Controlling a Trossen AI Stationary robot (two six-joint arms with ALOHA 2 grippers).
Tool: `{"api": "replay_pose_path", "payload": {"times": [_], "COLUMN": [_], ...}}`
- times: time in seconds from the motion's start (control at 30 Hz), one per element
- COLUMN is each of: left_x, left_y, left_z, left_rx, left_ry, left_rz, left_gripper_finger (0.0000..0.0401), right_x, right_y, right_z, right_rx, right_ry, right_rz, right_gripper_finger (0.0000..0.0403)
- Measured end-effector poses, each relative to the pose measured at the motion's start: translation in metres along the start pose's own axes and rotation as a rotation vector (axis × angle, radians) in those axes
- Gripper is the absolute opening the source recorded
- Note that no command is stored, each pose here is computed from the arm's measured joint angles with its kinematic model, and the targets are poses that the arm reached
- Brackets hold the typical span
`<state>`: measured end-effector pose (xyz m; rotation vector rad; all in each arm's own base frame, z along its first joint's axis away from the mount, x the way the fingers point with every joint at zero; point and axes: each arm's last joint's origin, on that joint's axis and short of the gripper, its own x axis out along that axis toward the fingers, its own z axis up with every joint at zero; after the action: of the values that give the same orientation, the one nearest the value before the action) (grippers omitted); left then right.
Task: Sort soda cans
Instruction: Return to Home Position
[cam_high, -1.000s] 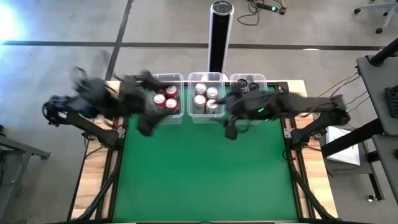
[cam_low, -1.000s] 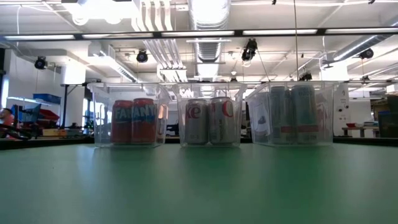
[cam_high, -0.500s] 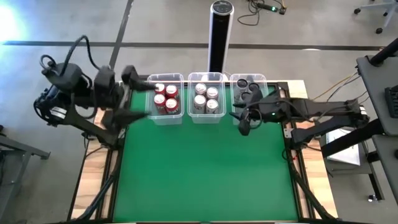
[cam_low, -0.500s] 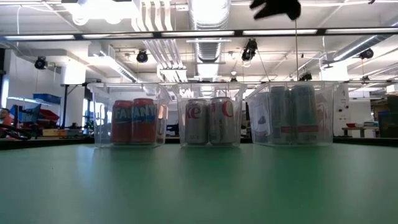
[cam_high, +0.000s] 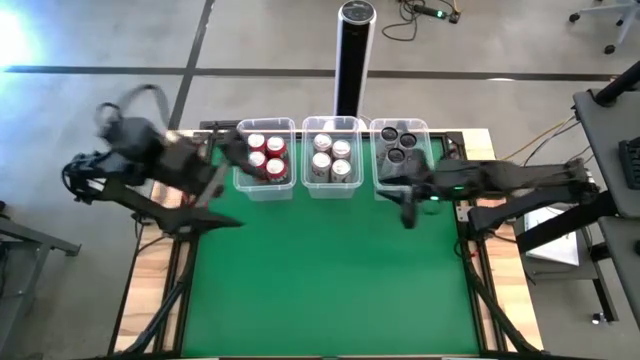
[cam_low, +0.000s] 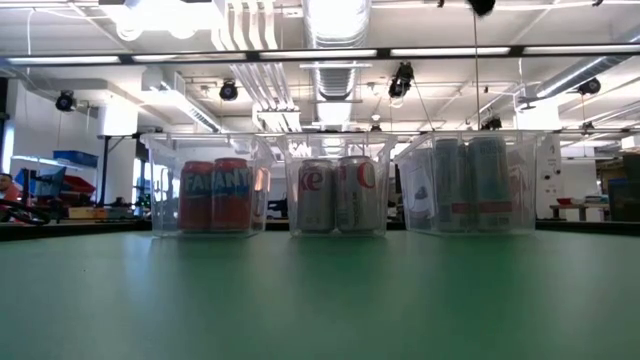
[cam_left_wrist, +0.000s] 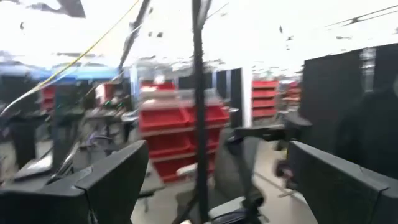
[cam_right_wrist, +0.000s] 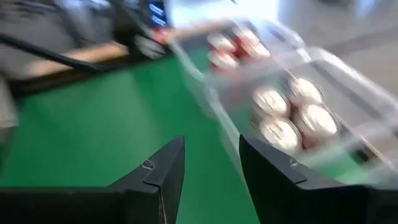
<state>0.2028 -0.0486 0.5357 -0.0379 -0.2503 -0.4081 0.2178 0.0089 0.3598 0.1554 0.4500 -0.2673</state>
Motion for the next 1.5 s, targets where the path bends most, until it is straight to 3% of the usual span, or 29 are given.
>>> {"api": "replay_pose_path", "payload": {"times": [0.13,0.23,0.33,0.47,0.53,0.63,0.73,0.87,1.0,1.13,1.33,1.5], "left_x": [-0.033,-0.055,-0.072,-0.092,-0.103,-0.115,-0.119,-0.13,-0.148,-0.162,-0.173,-0.178], "left_y": [-0.008,-0.011,-0.013,-0.015,-0.015,-0.01,-0.006,-0.009,-0.014,-0.014,-0.013,-0.015], "left_z": [0.016,0.011,-0.01,-0.054,-0.079,-0.116,-0.142,-0.173,-0.199,-0.233,-0.279,-0.285], "left_rx": [0.025,0.036,0.032,0.025,0.005,-0.069,-0.189,-0.156,-0.168,-0.204,-0.319,-0.252], "left_ry": [-0.032,-0.035,-0.018,-0.001,0.031,0.088,0.037,-0.019,-0.189,-0.222,-0.229,-0.25], "left_rz": [-0.012,0.001,0.023,0.038,0.082,0.283,0.404,0.315,0.212,0.225,0.272,0.21], "left_gripper_finger": [0.0367,0.0367,0.0367,0.0367,0.0367,0.0367,0.0367,0.0367,0.0367,0.0367,0.0367,0.0367], "right_x": [-0.045,-0.073,-0.091,-0.112,-0.108,-0.099,-0.092,-0.083,-0.064,-0.047,-0.034,-0.028], "right_y": [0.003,0.0,-0.007,-0.027,-0.031,-0.034,-0.035,-0.034,-0.035,-0.033,-0.036,-0.039], "right_z": [0.011,0.009,-0.004,-0.033,-0.049,-0.071,-0.085,-0.097,-0.122,-0.142,-0.164,-0.181], "right_rx": [-0.124,-0.156,-0.187,-0.135,-0.073,0.027,0.033,0.012,0.073,0.112,0.139,0.092], "right_ry": [-0.135,-0.257,-0.353,-0.413,-0.387,-0.356,-0.41,-0.602,-0.558,-0.537,-0.742,-0.827], "right_rz": [0.101,0.161,0.193,0.208,0.204,0.209,0.224,0.263,0.253,0.266,0.224,0.239], "right_gripper_finger": [0.0143,0.0147,0.015,0.0149,0.0146,0.014,0.0136,0.0132,0.0128,0.0128,0.0136,0.0126]}}
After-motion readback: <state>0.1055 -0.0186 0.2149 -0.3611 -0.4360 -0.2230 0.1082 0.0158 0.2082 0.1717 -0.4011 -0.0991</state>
